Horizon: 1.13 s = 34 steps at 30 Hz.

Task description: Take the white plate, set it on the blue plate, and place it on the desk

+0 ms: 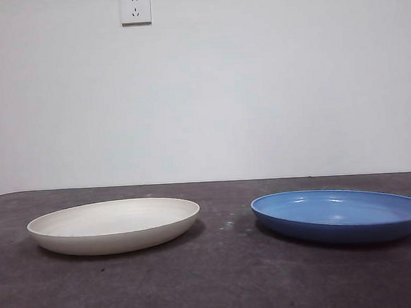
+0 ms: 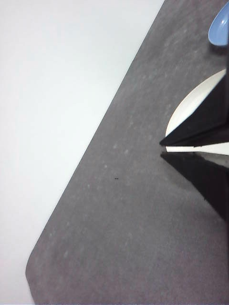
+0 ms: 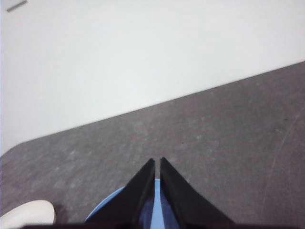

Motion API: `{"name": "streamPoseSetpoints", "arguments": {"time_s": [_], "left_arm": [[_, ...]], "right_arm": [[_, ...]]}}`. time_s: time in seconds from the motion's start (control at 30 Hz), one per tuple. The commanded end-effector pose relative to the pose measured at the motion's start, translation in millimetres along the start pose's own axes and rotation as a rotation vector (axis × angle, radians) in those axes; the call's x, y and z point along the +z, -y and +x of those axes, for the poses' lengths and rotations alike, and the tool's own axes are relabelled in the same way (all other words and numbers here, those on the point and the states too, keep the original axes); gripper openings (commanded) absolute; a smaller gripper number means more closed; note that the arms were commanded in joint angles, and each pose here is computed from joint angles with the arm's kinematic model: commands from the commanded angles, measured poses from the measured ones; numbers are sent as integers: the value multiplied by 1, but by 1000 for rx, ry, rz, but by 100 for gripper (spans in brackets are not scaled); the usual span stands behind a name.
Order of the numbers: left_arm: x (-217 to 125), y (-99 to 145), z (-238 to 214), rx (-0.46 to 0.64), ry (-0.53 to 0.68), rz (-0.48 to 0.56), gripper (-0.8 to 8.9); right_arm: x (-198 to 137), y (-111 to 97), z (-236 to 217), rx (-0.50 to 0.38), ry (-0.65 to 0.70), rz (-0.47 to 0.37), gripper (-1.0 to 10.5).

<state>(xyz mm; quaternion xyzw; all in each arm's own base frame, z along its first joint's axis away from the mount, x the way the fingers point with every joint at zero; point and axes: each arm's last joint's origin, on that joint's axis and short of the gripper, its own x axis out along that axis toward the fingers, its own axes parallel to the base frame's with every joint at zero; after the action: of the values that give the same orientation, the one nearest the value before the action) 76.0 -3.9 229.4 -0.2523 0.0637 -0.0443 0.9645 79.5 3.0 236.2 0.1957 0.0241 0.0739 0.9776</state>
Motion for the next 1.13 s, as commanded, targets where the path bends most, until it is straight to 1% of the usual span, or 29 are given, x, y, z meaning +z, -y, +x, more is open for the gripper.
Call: {"name": "streamPoseSetpoints", "arguments": {"time_s": [0.03,0.13,0.23,0.33,0.47,0.63,0.77,0.87,0.93,1.13], "left_arm": [[20,12,-6,-9,-13,52,18],[38,24,-7,-27,-67,103,17],[53,34,-4,-63,-145,144,17],[67,43,4,-98,-245,185,17],[78,49,17,-135,-391,227,17],[84,55,32,-180,-566,263,17],[85,57,39,-205,-685,297,16],[83,59,40,-217,-725,314,17],[82,60,41,-227,-730,322,17],[82,61,40,-238,-731,329,30]], "right_arm": [[18,-8,-2,0,-13,-42,14],[36,-16,-3,4,-76,-81,14],[54,-25,-2,7,-160,-129,14],[73,-33,2,18,-254,-168,14],[91,-40,9,34,-367,-197,14],[103,-44,21,70,-522,-208,14],[100,-46,28,105,-685,-216,14],[93,-46,31,121,-807,-228,14],[90,-46,33,129,-856,-226,14],[88,-48,36,146,-876,-230,16]]}}
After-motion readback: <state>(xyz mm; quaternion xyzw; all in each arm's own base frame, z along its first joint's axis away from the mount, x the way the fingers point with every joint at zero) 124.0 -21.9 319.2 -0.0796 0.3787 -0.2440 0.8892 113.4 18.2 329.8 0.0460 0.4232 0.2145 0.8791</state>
